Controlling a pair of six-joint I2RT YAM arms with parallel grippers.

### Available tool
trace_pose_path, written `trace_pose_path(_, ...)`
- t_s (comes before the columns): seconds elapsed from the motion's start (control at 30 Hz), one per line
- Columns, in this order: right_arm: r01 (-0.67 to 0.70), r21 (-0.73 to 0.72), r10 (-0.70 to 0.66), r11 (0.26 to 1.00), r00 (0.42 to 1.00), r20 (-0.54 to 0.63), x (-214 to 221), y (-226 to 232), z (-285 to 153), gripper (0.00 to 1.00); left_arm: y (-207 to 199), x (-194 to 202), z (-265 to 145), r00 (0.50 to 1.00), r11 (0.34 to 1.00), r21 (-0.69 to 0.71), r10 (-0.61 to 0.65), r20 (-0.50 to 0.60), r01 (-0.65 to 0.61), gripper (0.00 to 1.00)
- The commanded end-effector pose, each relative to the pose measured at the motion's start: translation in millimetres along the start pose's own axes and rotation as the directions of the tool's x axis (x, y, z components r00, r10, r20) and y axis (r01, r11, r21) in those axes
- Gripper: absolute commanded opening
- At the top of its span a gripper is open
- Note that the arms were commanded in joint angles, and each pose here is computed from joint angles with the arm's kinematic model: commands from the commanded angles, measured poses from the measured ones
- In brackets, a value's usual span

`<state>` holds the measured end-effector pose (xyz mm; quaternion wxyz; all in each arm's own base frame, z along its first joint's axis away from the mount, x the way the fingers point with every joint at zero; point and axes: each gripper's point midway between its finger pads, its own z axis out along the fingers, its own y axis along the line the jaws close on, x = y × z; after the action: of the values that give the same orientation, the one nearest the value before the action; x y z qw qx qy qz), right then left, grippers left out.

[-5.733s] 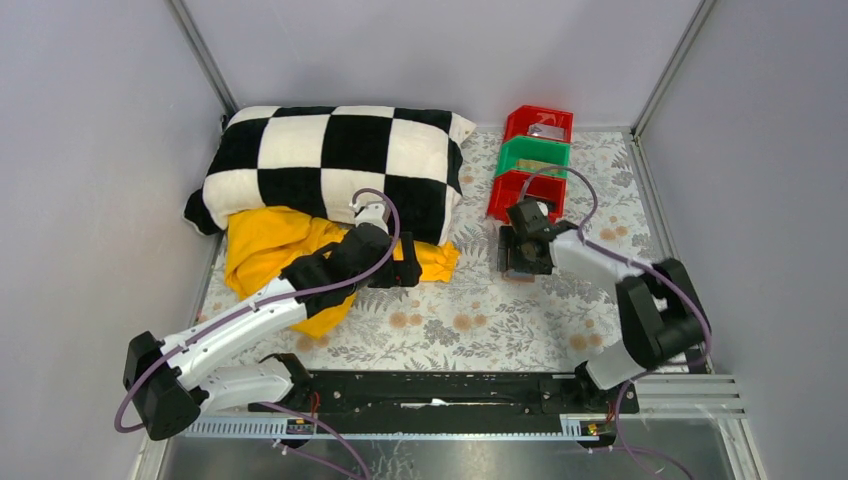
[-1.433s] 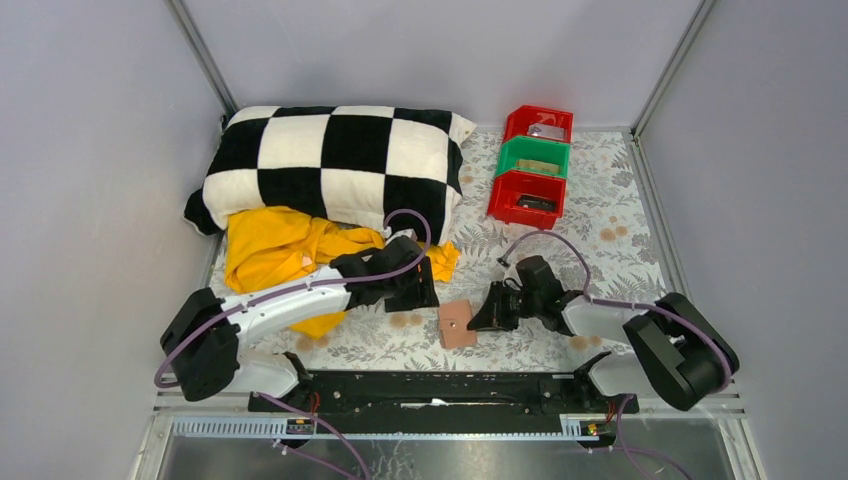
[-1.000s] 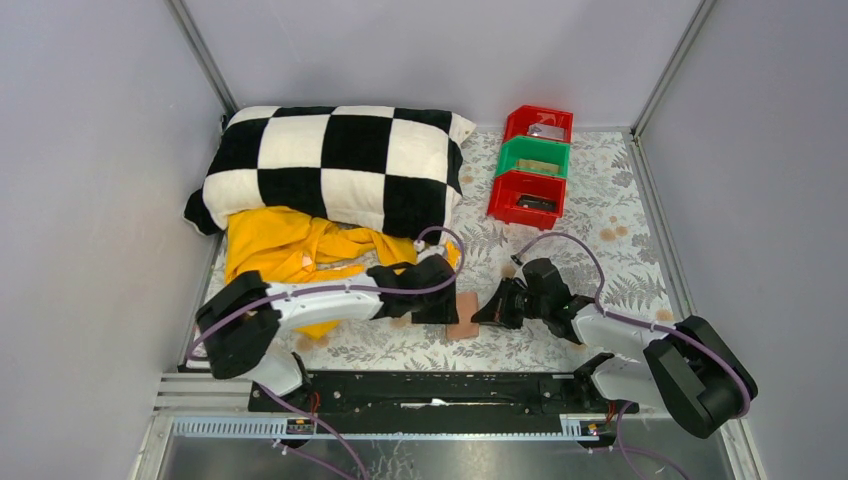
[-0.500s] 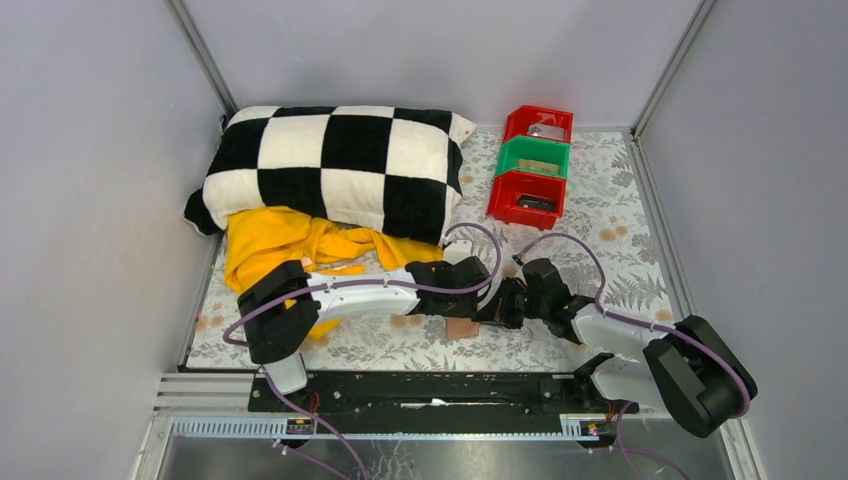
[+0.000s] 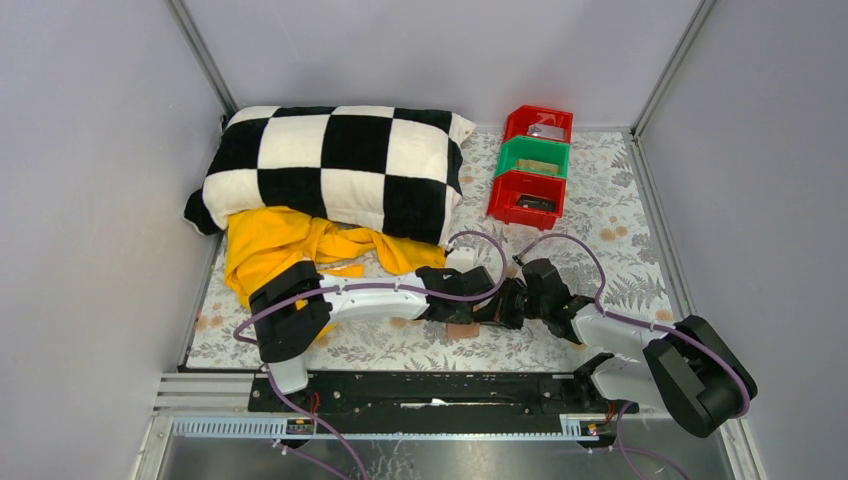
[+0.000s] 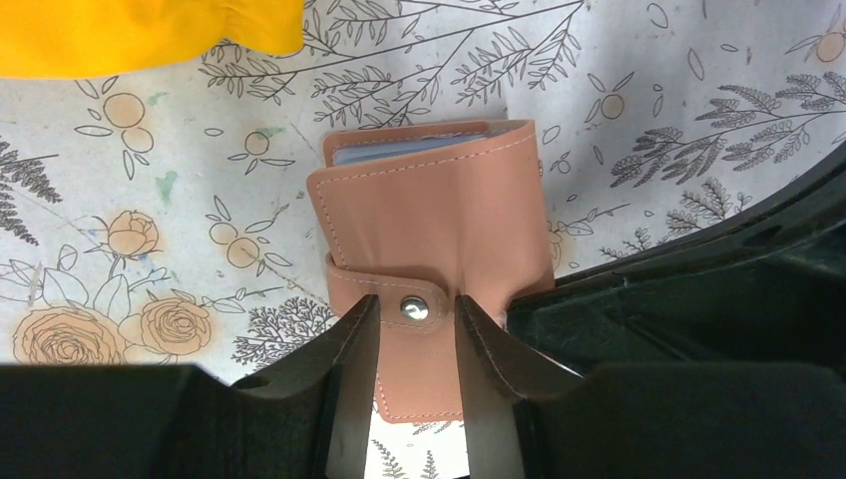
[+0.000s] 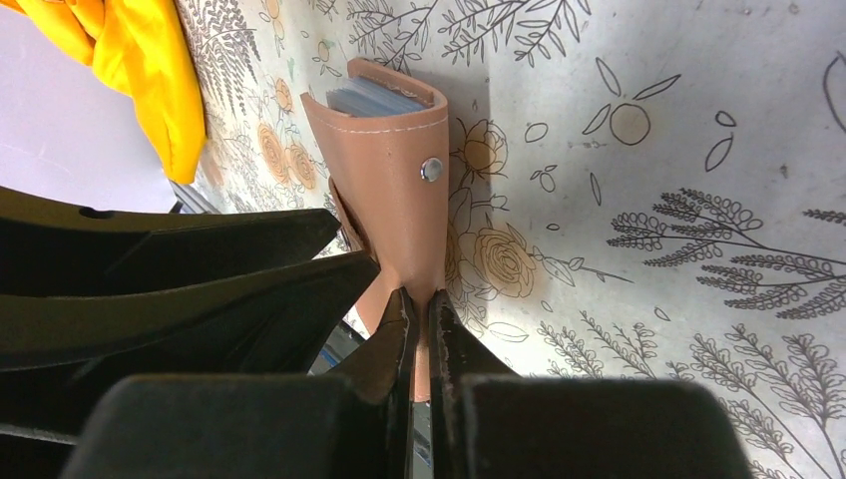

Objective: Take the credit cards out of the card holder
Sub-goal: Open the card holder at the center of the board.

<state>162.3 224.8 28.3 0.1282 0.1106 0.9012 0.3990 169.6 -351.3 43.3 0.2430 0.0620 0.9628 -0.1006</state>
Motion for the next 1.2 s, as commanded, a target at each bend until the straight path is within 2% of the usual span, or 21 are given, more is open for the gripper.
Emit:
trace_pose_path(0.0,-0.003,0.066,0.001,0.998,1.000,0.027,-5.7,-10.2,1.5,0.00,4.2,-2.2,-0.5,1.000,0.999,-0.048,0.003,0.010,-0.003,0.37)
trace_pose_path(0.07,-0.003,0.065,0.001,0.998,1.000,0.028,-6.5,-9.4,1.7,0.00,4.4,-2.3,0.4,1.000,0.999,-0.051,0.006,0.012,-0.005,0.35)
trace_pose_path(0.2,0.000,0.063,-0.002,0.998,1.000,0.030,-6.9,-8.5,1.2,0.00,6.5,-3.7,2.6,1.000,0.998,-0.064,0.012,0.022,-0.010,0.24)
trace_pose_path(0.27,0.001,0.066,-0.003,0.998,0.999,0.033,-7.2,-9.0,0.5,0.00,6.7,-5.2,2.5,0.999,0.998,-0.066,0.012,0.030,-0.010,0.22)
trace_pose_path(0.4,0.001,0.076,-0.004,0.997,0.999,0.035,-6.7,-11.8,0.0,0.00,6.6,-9.8,0.3,0.999,0.998,-0.068,0.018,0.046,-0.014,0.10)
trace_pose_path(0.47,0.002,0.077,-0.005,0.997,0.999,0.038,-7.0,-11.7,-0.4,0.00,7.0,-12.1,-2.0,0.998,0.997,-0.068,0.026,0.051,-0.023,0.00)
trace_pose_path(0.67,0.011,0.106,-0.017,0.994,0.998,0.058,-9.2,-16.4,-4.1,0.00,18.3,-26.8,-28.2,0.994,0.999,-0.034,0.008,0.107,-0.005,0.00)
trace_pose_path(1.0,0.057,0.213,-0.076,0.975,0.994,0.083,-16.2,-34.3,-9.3,0.00,64.2,-59.4,-72.8,0.976,0.986,0.111,-0.143,0.161,0.126,0.00)
trace_pose_path(1.03,0.063,0.239,-0.086,0.969,0.993,0.084,-17.1,-37.7,-11.9,0.05,69.9,-59.9,-74.5,0.974,0.983,0.118,-0.156,0.162,0.138,0.00)
trace_pose_path(1.1,0.088,0.287,-0.119,0.954,0.989,0.091,-21.7,-41.8,-17.8,0.42,78.9,-57.1,-75.3,0.973,0.982,0.120,-0.163,0.163,0.144,0.00)
trace_pose_path(1.17,0.123,0.328,-0.166,0.937,0.980,0.108,-30.5,-41.4,-25.6,0.65,85.6,-51.4,-73.2,0.974,0.982,0.111,-0.167,0.156,0.151,0.00)
